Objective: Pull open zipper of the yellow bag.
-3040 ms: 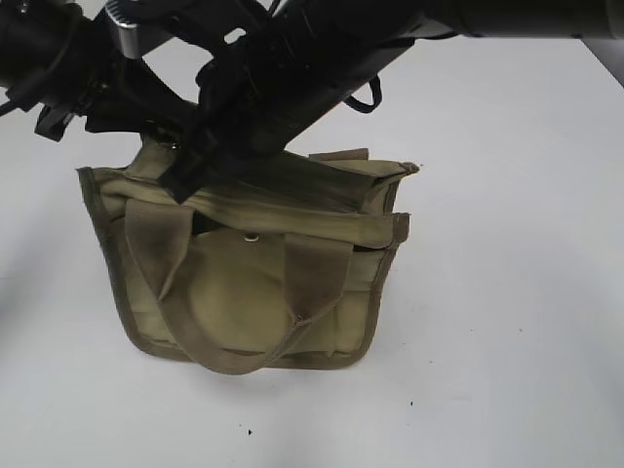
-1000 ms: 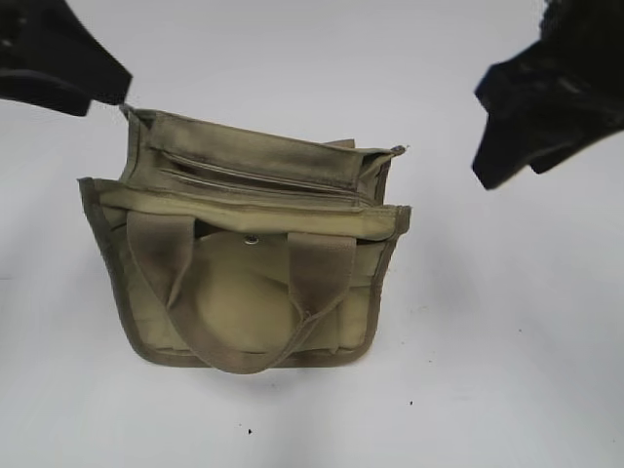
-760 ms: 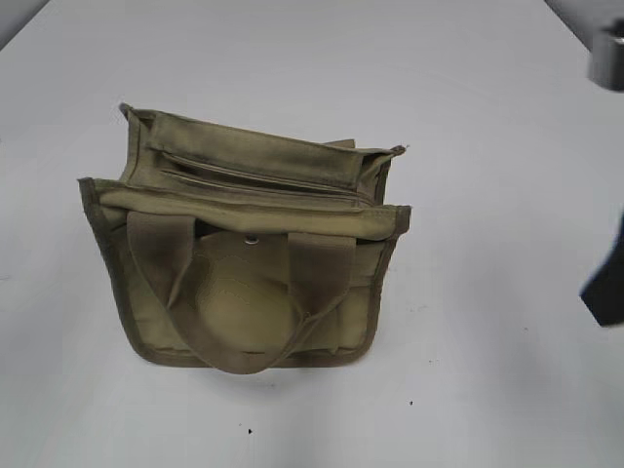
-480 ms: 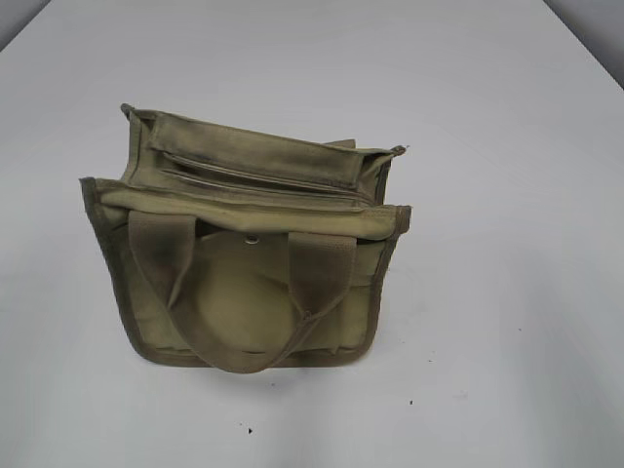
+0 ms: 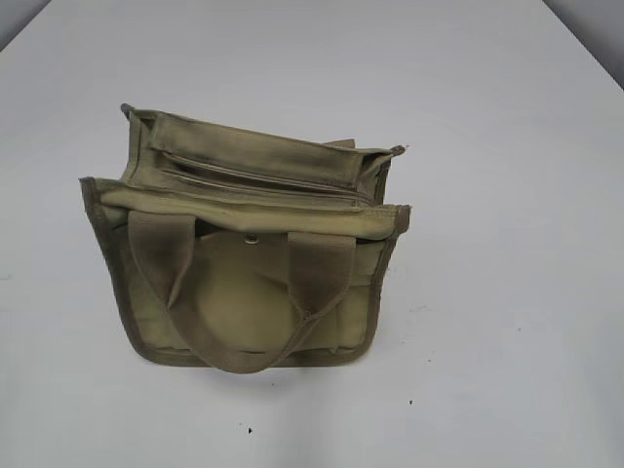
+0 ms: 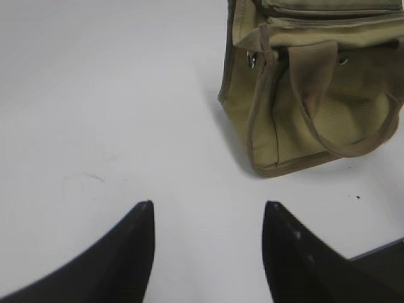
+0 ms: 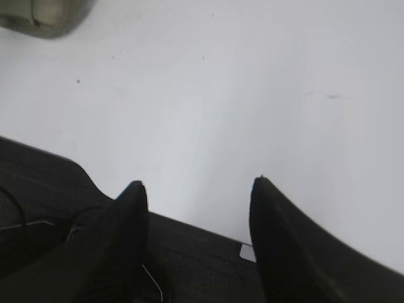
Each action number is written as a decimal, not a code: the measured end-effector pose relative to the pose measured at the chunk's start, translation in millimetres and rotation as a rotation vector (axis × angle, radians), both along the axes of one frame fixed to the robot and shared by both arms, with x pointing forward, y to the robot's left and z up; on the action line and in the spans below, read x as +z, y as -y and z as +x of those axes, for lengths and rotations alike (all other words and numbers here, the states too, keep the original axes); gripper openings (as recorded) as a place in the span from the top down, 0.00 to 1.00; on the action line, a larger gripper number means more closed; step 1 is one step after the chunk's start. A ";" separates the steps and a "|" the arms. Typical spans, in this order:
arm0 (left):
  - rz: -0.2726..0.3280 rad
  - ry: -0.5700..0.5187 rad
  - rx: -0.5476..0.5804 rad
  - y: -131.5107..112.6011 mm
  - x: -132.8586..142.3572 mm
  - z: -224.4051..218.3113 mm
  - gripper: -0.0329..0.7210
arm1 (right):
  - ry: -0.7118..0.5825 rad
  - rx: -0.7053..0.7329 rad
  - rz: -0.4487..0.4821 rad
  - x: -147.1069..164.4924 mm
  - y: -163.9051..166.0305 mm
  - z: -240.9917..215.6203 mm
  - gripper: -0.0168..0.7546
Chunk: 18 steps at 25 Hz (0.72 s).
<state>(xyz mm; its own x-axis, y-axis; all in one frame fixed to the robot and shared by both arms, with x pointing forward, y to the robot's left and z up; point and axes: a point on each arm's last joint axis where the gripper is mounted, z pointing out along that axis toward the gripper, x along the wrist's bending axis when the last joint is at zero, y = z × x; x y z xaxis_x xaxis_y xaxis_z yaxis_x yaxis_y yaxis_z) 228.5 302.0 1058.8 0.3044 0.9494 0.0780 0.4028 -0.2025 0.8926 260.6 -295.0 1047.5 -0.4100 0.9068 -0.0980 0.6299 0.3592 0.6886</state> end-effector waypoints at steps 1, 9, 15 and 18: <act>0.004 0.004 0.004 -0.2 -0.3 1.3 0.40 | 0.020 -0.001 0.016 0.3 0.9 -3.0 0.45; 0.016 -0.013 0.009 0.3 -1.7 6.2 0.40 | 0.078 0.011 0.076 -3.9 -2.3 -2.5 0.45; 0.015 -0.012 0.009 0.3 -1.6 6.2 0.40 | 0.068 0.021 0.102 -3.8 -4.6 -3.4 0.45; 0.015 -0.012 0.009 0.3 -1.6 6.2 0.40 | 0.068 0.021 0.102 -3.8 -4.6 -3.4 0.45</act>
